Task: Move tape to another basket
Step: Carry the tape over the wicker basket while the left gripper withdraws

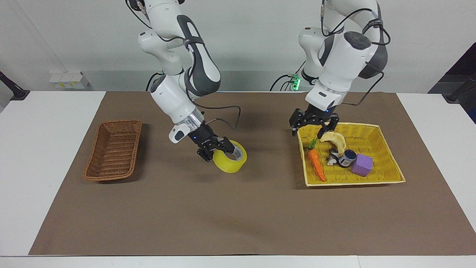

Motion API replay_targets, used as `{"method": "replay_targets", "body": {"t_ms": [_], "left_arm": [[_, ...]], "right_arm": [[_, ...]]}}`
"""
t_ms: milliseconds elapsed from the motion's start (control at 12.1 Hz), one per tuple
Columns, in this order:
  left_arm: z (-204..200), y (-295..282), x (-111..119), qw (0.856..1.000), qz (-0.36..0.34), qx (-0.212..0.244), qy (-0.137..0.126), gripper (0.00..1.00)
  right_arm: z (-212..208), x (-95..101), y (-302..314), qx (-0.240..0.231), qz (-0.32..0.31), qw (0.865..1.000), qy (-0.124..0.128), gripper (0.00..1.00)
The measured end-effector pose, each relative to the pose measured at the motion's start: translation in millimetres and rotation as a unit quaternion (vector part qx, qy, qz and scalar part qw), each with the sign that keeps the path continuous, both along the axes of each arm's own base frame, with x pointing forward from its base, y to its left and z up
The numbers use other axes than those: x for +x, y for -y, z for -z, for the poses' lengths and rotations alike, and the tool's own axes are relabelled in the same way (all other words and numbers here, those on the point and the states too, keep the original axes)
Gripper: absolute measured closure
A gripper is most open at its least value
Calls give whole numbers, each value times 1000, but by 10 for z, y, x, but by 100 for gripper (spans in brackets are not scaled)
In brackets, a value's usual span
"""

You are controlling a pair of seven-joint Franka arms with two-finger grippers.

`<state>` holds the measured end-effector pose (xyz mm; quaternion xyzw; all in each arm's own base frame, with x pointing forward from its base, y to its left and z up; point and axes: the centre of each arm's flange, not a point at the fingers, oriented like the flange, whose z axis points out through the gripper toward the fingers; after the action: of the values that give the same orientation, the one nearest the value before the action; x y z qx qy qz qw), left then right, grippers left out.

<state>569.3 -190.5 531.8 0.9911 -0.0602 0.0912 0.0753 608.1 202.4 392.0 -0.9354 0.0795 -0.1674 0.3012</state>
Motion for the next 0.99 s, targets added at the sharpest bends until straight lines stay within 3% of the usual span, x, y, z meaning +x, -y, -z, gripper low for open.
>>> {"method": "replay_targets", "body": {"t_ms": [412,660,825,990], "left_arm": [[-881,-1217,-44,996,75,54,0,0],[-1343,-1336,-225,993,81,78,-25,0],[-1333,-1452,-289,992,74,80,-56,0],[-1301,-1540,-290,992,67,79,-66,0]], "right_arm": [[19,60,212,-30,-19,999,-6,100],[-5,122,519,-66,-79,993,-53,100],[-152,187,812,-84,-105,988,-81,100],[-341,242,1197,-96,-102,985,-104,100]]}}
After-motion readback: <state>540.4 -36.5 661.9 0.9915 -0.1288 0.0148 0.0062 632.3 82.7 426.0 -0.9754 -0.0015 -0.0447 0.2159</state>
